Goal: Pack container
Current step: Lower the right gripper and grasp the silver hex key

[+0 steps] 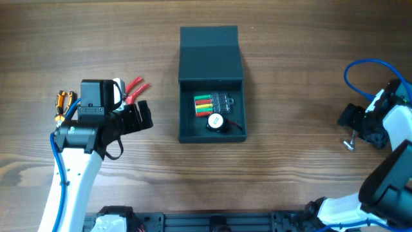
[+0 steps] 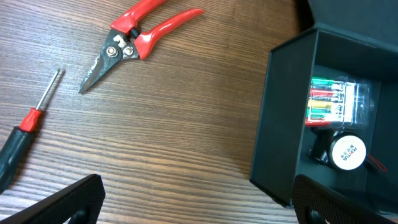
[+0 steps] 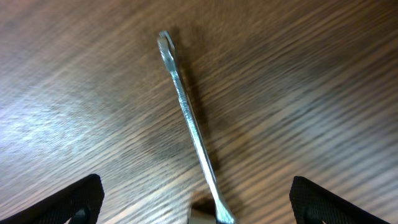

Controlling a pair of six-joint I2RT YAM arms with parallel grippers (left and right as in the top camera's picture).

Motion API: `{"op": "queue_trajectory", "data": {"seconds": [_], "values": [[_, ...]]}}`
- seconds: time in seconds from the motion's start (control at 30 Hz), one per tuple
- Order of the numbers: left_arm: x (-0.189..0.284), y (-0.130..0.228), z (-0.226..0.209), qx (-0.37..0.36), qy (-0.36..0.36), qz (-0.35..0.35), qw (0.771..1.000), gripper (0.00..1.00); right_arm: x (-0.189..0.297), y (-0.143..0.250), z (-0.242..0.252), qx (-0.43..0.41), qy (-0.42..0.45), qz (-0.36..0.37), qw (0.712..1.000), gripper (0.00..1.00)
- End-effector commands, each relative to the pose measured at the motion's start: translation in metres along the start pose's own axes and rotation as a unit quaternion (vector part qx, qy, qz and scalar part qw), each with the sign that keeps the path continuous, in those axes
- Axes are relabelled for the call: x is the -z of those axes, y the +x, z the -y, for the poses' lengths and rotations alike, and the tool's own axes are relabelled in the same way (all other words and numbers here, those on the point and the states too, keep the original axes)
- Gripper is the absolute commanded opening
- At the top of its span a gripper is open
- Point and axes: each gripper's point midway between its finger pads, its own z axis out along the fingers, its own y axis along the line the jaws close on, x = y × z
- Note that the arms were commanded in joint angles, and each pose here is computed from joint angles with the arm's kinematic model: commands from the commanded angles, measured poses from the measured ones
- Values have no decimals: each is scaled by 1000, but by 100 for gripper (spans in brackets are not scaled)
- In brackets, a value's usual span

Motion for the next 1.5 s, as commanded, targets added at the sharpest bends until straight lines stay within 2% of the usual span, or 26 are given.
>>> {"op": "queue_trajectory", "data": {"seconds": [0.0, 0.53, 0.6, 0.93, 1.0, 1.1, 1.2, 1.4, 1.47], "values": [[5, -6, 4, 9, 10, 9, 1000, 100, -15, 6, 3, 2, 11, -19, 1000, 96], [5, -6, 4, 9, 10, 9, 1000, 100, -46, 14, 0, 4, 5, -50, 999, 94], [5, -6, 4, 9, 10, 9, 1000, 100, -51, 17, -5, 12, -10, -60, 998, 91], [5, -6, 4, 9, 10, 9, 1000, 100, -55, 20, -8, 10, -18, -68, 998, 57], [5, -6, 4, 9, 10, 9, 1000, 100, -55, 20, -8, 10, -18, -68, 998, 41], [5, -6, 4, 9, 10, 9, 1000, 100, -55, 20, -8, 10, -18, -68, 998, 27], [5, -6, 4, 9, 10, 9, 1000, 100, -55, 20, -8, 10, -18, -67, 998, 19], [5, -6, 4, 9, 10, 9, 1000, 100, -55, 20, -8, 9, -18, -68, 998, 13], [5, -6, 4, 9, 10, 9, 1000, 100, -55, 20, -8, 8, -18, -68, 998, 6]]}}
